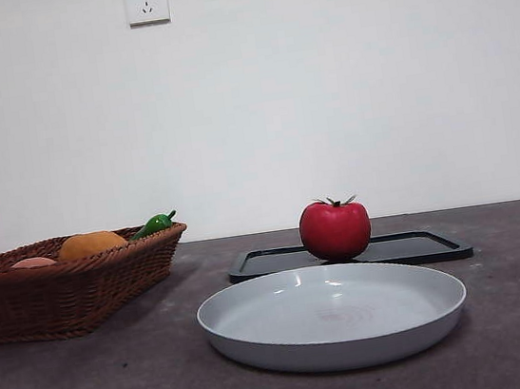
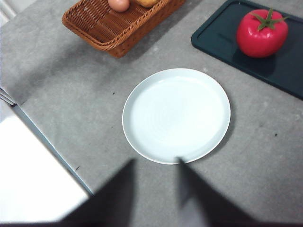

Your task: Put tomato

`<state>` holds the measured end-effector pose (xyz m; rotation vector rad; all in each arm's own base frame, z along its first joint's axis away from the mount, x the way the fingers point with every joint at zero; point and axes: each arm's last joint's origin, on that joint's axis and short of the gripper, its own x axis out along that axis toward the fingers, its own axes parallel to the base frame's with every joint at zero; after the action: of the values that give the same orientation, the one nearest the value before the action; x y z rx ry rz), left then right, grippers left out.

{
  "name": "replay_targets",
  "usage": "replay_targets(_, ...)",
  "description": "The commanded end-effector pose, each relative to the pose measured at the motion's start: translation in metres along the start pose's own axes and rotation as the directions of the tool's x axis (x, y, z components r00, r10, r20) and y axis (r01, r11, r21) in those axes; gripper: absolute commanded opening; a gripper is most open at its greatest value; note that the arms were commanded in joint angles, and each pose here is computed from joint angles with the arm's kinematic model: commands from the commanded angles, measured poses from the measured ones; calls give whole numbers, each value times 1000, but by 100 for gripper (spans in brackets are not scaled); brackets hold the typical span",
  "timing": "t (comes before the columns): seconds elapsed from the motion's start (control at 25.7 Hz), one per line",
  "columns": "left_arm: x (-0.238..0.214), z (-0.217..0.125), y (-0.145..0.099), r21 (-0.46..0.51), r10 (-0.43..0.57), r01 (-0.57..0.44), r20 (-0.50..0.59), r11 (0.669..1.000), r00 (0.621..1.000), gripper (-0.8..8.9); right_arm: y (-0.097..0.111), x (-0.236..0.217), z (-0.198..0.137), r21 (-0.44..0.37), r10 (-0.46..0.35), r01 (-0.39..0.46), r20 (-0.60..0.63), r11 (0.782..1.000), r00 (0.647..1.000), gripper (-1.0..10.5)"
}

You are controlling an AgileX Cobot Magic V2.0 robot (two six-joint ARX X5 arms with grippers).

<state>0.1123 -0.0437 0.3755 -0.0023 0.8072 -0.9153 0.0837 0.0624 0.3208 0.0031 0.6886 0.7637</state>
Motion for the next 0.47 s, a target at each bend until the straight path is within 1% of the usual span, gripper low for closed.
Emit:
replay_targets(0.04, -1, 3, -1, 27, -5, 5, 12, 1000, 1000, 10, 1, -1, 3, 2, 8, -8, 17, 1000, 1000, 8)
replay_targets(0.47, -1, 3, -1, 28, -5, 4, 13, 1000, 1000, 10, 2, -1, 4, -2, 10, -9, 27, 1000, 1000, 7)
